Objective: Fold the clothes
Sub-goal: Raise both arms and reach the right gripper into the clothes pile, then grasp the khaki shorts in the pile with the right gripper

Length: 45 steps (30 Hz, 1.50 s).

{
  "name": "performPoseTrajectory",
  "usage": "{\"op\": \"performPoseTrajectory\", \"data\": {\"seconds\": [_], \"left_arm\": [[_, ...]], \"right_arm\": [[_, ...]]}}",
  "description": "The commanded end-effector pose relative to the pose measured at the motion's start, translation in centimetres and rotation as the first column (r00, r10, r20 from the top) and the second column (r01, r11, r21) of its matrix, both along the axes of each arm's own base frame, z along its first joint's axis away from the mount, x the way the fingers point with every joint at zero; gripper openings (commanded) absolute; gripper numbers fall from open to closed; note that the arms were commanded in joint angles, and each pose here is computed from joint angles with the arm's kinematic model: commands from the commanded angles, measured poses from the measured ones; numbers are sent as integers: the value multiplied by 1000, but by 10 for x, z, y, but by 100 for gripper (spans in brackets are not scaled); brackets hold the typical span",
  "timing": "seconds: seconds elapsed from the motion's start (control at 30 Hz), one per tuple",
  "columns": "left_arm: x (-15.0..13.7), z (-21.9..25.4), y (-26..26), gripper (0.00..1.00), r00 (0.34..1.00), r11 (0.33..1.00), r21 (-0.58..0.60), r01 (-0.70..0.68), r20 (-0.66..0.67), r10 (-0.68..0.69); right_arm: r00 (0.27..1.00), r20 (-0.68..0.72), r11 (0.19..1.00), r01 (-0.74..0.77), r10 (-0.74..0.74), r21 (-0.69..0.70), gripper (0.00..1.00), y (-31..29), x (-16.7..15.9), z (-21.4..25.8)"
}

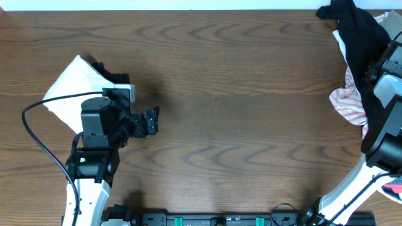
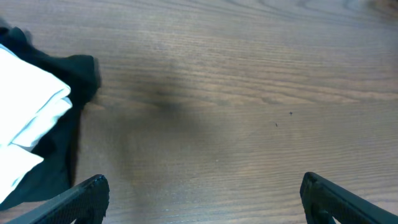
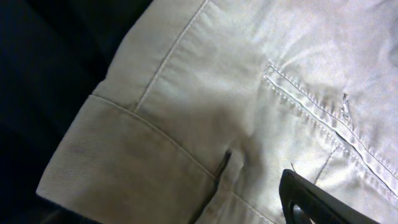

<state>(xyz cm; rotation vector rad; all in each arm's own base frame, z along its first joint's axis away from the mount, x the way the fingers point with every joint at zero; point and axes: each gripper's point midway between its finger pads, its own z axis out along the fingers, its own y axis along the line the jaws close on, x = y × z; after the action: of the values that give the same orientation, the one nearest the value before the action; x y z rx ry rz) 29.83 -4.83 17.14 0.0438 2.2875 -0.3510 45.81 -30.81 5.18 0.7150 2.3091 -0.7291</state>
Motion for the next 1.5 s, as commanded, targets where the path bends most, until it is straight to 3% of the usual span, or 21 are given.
{"op": "performPoseTrajectory", "data": {"seconds": [0.0, 0.2, 0.5, 0.9, 1.47], "left_arm": [[4, 5, -3, 98, 1000, 1000, -13, 5, 0, -5], [5, 4, -3, 98, 1000, 1000, -13, 5, 2, -5], [6, 5, -3, 98, 1000, 1000, -13, 5, 5, -5], [6, 5, -3, 98, 1000, 1000, -13, 5, 5, -5], [6, 5, -3, 98, 1000, 1000, -13, 5, 5, -5]], "right_arm": [[999, 51, 1000, -8, 7, 12, 82, 0, 11, 6], [998, 64, 1000, -12, 11, 7, 70, 3, 15, 9], [995, 99, 1000, -15, 14, 4, 75, 6, 22, 13], [986, 134, 994, -98, 102, -37, 82, 34, 54, 36], [997, 62, 999, -42, 42, 8, 81, 13, 27, 19]]}}
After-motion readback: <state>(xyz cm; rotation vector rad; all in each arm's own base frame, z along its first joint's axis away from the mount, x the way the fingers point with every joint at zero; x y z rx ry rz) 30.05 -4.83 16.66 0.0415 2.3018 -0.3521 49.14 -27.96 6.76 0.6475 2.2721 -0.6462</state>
